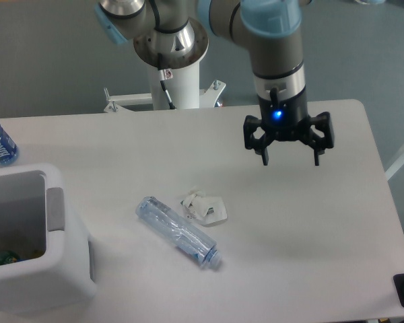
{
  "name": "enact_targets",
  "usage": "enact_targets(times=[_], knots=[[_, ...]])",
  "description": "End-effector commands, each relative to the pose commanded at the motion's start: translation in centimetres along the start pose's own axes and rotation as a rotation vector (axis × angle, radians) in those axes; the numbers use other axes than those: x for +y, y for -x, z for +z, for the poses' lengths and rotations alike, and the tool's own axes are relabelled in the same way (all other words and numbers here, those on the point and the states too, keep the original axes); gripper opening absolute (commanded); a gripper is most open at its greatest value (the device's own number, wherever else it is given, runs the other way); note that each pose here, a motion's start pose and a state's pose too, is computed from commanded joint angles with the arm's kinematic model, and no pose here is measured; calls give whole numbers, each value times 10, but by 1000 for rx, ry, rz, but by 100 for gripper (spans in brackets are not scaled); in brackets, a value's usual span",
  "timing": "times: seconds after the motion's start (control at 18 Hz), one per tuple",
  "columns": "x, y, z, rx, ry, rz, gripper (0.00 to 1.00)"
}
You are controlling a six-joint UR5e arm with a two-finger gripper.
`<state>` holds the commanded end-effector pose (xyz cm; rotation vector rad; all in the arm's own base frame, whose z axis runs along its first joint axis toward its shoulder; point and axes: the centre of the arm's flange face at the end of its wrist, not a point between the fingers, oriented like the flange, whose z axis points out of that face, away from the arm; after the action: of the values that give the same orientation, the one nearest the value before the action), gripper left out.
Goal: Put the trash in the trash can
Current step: 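Move the open gripper toward the crumpled white paper, then lower the gripper onto the white paper and close on it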
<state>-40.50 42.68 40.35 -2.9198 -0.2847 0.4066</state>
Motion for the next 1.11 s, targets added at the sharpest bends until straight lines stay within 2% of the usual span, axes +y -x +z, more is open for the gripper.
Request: enact_targets(times=[0.17, 0.22, 0.33, 0.61, 1.11], knots=[[-7, -34, 38, 80, 35, 45, 100], [-12, -47, 59, 134, 38, 53, 100], [-11, -60, 81, 194, 45, 58, 100], [1, -85, 121, 299, 72, 58, 100], [-4, -114, 170, 354, 130, 71, 100]])
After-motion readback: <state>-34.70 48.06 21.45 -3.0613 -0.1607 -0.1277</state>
